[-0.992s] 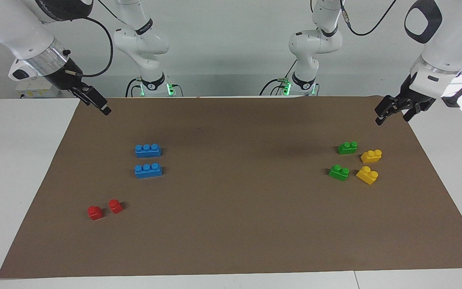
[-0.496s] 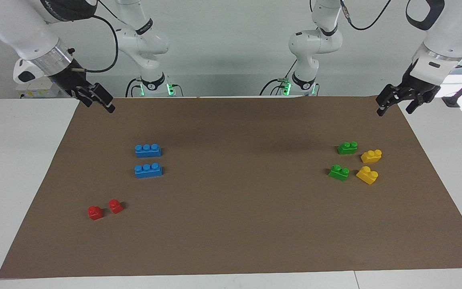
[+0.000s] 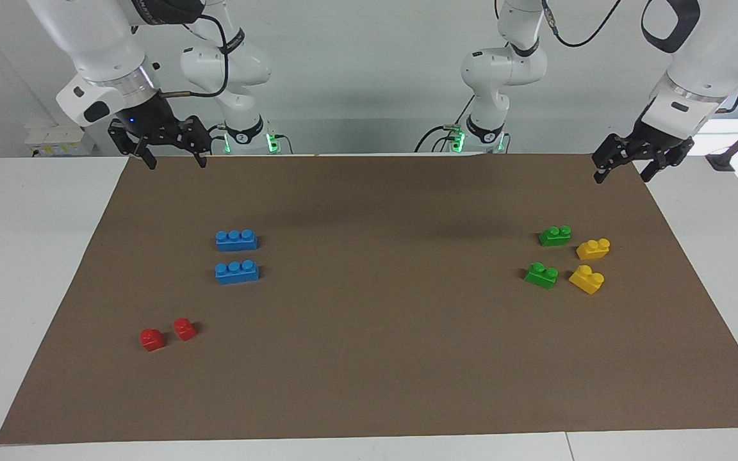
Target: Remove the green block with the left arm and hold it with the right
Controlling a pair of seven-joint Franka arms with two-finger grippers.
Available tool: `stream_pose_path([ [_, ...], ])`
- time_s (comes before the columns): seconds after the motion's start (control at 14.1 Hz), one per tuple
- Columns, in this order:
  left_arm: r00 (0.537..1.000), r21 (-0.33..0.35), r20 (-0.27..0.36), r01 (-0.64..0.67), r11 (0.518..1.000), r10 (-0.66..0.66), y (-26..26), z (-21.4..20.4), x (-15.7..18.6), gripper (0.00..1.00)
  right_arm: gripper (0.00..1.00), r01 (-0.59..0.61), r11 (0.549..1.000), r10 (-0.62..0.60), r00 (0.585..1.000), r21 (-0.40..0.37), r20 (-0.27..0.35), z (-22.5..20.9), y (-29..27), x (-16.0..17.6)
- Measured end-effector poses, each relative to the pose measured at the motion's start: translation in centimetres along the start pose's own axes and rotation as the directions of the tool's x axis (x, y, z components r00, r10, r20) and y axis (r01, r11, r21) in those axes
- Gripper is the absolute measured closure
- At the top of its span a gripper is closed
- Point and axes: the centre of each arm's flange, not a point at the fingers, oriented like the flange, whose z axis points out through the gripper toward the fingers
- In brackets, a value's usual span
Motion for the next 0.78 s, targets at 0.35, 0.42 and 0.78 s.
stream_pose_path([
  [0.35, 1.0, 0.0, -0.001, 0.003, 1.0, -0.003, 0.0, -0.08, -0.21, 0.0, 0.0, 0.02, 1.0, -0.02, 1.0, 0.0, -0.019, -0.04, 0.0, 0.25],
  [0.42, 1.0, 0.0, -0.001, 0.004, 1.0, -0.004, 0.0, -0.07, -0.21, 0.0, 0.0, 0.019, 1.0, -0.019, 1.0, 0.0, -0.019, -0.01, 0.01, 0.27],
  [0.78, 1.0, 0.0, -0.001, 0.006, 1.0, -0.006, -0.04, -0.06, -0.21, 0.0, 0.0, 0.016, 1.0, -0.017, 1.0, -0.018, -0.016, 0.2, 0.29, 0.42],
])
